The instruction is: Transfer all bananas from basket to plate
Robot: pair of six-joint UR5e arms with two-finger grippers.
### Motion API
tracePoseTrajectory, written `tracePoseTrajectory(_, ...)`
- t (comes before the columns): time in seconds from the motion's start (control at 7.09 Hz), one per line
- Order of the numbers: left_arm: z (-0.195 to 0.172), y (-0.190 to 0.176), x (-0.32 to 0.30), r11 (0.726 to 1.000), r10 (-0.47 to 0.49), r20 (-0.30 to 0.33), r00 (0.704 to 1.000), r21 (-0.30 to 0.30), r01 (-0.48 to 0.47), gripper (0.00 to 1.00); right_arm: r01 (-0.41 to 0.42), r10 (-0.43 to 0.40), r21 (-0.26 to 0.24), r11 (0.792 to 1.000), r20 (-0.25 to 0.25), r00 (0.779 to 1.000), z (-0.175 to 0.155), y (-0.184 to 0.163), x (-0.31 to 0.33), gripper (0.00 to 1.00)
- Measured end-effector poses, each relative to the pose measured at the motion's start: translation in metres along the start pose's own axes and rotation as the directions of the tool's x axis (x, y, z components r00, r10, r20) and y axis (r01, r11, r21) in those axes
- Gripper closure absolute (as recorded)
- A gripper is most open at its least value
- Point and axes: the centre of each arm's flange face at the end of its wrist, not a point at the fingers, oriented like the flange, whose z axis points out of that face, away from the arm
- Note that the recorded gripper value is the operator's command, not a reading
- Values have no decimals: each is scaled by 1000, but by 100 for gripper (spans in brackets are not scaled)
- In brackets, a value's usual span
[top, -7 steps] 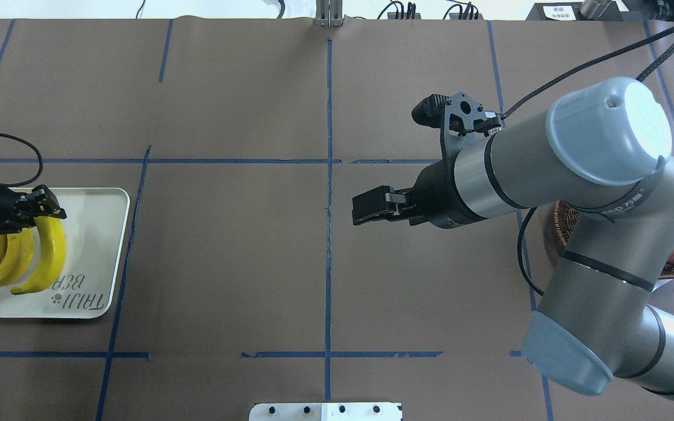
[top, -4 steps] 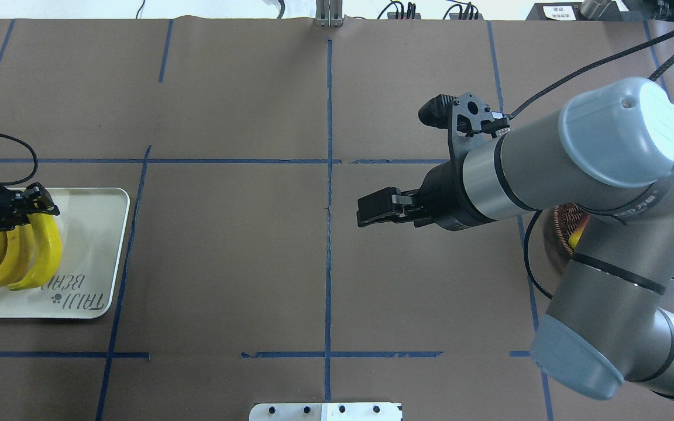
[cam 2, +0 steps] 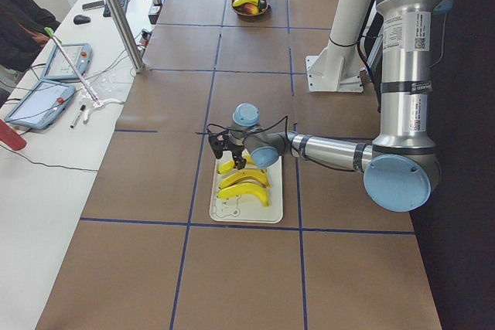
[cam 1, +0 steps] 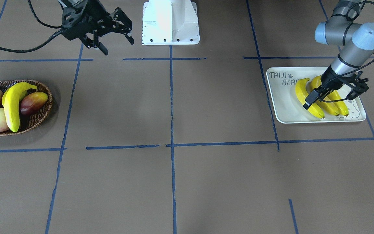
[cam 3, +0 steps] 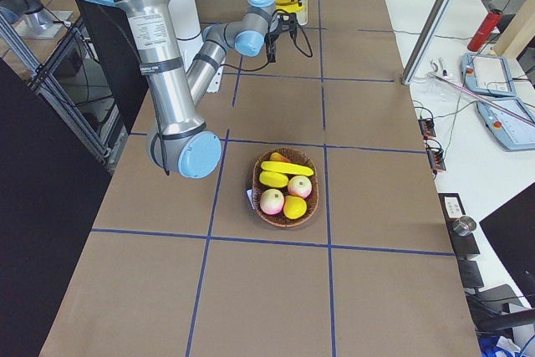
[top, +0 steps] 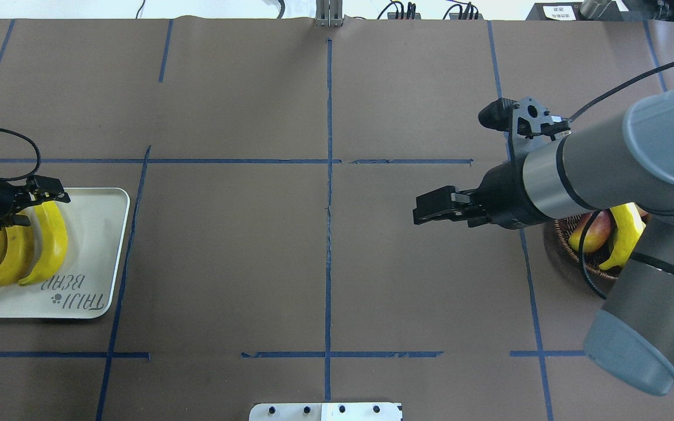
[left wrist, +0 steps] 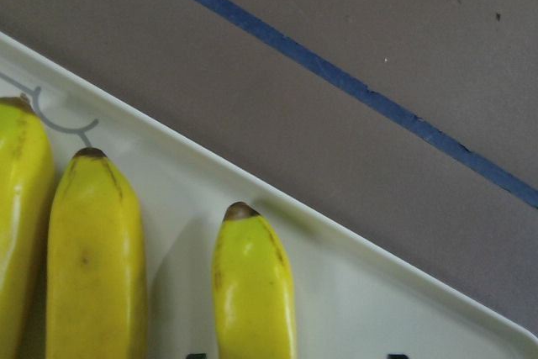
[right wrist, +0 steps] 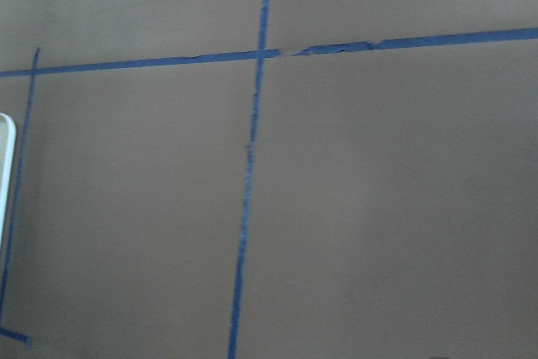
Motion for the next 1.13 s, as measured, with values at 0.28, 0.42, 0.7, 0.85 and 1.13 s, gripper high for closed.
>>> tracePoseTrajectory(0.28, -19, 8, 20, 1000, 10, -27, 1000, -10, -10, 0, -73, 74, 15, 997, -90, 993, -5, -10, 59, 0)
tracePoseTrajectory(0.42, -33, 15, 36, 1000, 8, -26, 1000, -13, -8, 0, -114, 117, 29, 993, -142, 983, -6, -14, 91, 0)
tracePoseTrajectory(0.7, -60, 29, 80, 1000, -14, -39, 999, -19, 14, 0, -175, 197, 106, 979, -270, 942, 2, -22, 155, 0)
tracePoseTrajectory(0.85, -65, 36, 101, 999, -40, -57, 998, -26, 39, 0, -184, 226, 152, 971, -336, 914, 10, -25, 183, 0)
tracePoseTrajectory(1.13, -65, 46, 121, 998, -54, -75, 996, -41, 51, 0, -210, 269, 182, 961, -425, 864, 21, -19, 230, 0)
